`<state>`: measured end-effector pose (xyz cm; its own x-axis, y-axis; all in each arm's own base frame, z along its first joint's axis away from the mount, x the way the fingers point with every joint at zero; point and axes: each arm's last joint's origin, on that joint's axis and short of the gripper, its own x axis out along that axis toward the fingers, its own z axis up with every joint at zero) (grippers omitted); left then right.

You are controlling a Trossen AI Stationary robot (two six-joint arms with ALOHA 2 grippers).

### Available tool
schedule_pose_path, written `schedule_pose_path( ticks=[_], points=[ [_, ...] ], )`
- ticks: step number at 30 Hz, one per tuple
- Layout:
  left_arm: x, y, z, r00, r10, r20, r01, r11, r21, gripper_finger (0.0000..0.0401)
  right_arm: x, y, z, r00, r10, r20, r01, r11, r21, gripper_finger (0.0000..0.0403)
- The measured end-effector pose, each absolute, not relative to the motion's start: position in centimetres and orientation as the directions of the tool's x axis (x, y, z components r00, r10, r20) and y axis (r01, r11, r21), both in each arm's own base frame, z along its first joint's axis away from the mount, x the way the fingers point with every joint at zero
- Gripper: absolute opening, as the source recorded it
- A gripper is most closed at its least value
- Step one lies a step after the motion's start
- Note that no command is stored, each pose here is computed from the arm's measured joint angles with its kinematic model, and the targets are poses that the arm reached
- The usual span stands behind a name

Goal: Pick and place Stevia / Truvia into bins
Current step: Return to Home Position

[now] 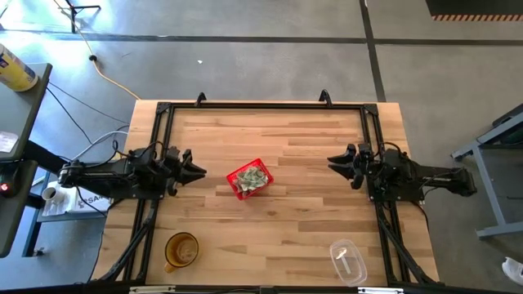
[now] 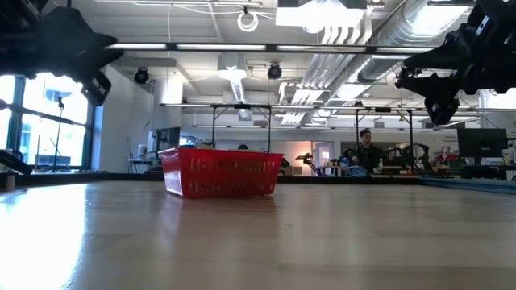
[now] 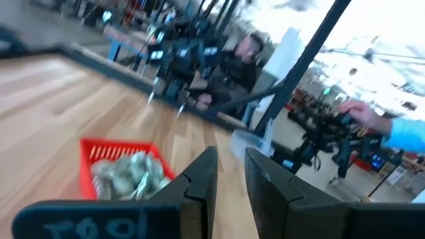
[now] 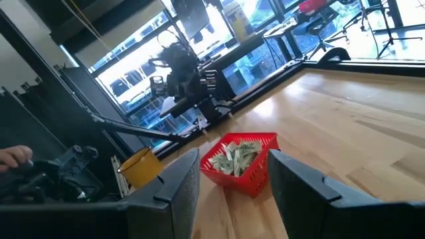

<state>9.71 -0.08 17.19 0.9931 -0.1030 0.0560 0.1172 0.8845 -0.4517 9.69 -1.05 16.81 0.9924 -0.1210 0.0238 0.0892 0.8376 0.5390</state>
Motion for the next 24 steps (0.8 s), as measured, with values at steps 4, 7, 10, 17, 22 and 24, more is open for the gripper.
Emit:
schedule_pose_path(
  ticks=[4, 7, 10, 17, 22, 24],
  points=[
    [9.6, -0.1, 18.0, 0.984, -0.105, 0.142, 0.158, 0.886, -0.437, 0.0111, 9.7, -1.0, 16.8, 0.992, -0.121, 0.023, 0.089, 0.838, 0.539, 0.0167],
    [9.7, -0.1, 17.8, 0.987, -0.105, 0.123, 0.150, 0.885, -0.441, 0.0111, 9.7, -1.0, 16.8, 0.992, -0.121, 0.023, 0.089, 0.838, 0.539, 0.0168],
    [9.7, -0.1, 17.7, 0.989, -0.101, 0.106, 0.138, 0.885, -0.444, 0.0111, 9.7, -1.1, 16.8, 0.992, -0.121, 0.019, 0.092, 0.837, 0.539, 0.0168],
    [9.7, -0.1, 17.1, 0.994, -0.101, 0.052, 0.114, 0.885, -0.452, 0.0111, 9.7, -1.1, 16.8, 0.993, -0.121, 0.018, 0.092, 0.837, 0.539, 0.0167],
    [9.8, 0.1, 16.8, 0.998, -0.054, 0.022, 0.058, 0.910, -0.411, 0.0111, 9.7, -1.1, 16.8, 0.993, -0.121, 0.018, 0.092, 0.837, 0.539, 0.0167],
    [9.8, 0.3, 16.7, 0.999, 0.031, 0.009, -0.027, 0.956, -0.291, 0.0111, 9.7, -1.1, 16.8, 0.992, -0.122, 0.018, 0.093, 0.835, 0.542, 0.0167]
  ],
)
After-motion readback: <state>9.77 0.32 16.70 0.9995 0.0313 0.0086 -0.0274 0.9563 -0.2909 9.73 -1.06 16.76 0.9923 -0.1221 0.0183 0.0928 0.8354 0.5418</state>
